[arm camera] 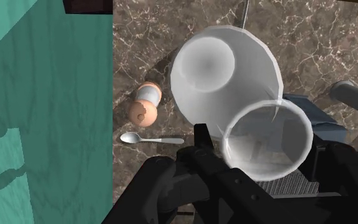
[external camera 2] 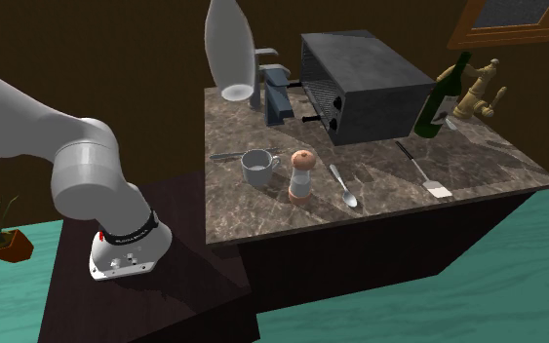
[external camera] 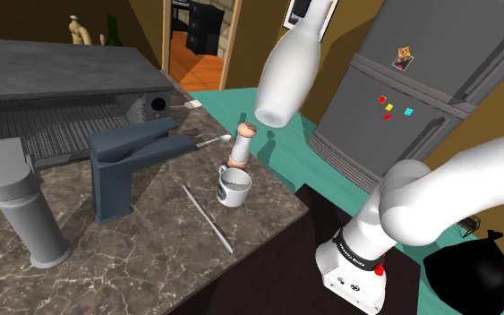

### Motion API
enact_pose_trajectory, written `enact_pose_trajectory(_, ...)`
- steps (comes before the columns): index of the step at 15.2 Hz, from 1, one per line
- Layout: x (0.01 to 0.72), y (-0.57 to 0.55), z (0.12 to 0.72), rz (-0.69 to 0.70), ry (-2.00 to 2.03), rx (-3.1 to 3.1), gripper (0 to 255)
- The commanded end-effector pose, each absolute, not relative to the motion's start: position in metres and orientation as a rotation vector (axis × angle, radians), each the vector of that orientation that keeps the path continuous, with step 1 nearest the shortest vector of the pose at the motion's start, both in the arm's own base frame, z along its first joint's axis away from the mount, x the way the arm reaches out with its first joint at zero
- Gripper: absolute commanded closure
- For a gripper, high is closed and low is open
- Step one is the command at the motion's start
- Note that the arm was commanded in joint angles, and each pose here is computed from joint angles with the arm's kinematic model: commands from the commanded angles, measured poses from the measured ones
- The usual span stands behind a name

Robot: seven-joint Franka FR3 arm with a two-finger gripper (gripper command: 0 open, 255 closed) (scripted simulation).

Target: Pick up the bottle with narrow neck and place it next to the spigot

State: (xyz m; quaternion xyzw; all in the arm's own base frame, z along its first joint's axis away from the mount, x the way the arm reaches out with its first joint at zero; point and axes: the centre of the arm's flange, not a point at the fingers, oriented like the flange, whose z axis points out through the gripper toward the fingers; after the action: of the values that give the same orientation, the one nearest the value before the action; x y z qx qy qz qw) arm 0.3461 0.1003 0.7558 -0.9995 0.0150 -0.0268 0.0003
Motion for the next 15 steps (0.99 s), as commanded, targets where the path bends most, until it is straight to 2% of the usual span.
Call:
enact_pose_trajectory(1,0.347,0.126,0.755,-0.085,0.049,-3.139,255)
enact_pose_trajectory(15,0.361,0.311,0.756,-0.085,0.049,-3.139,255)
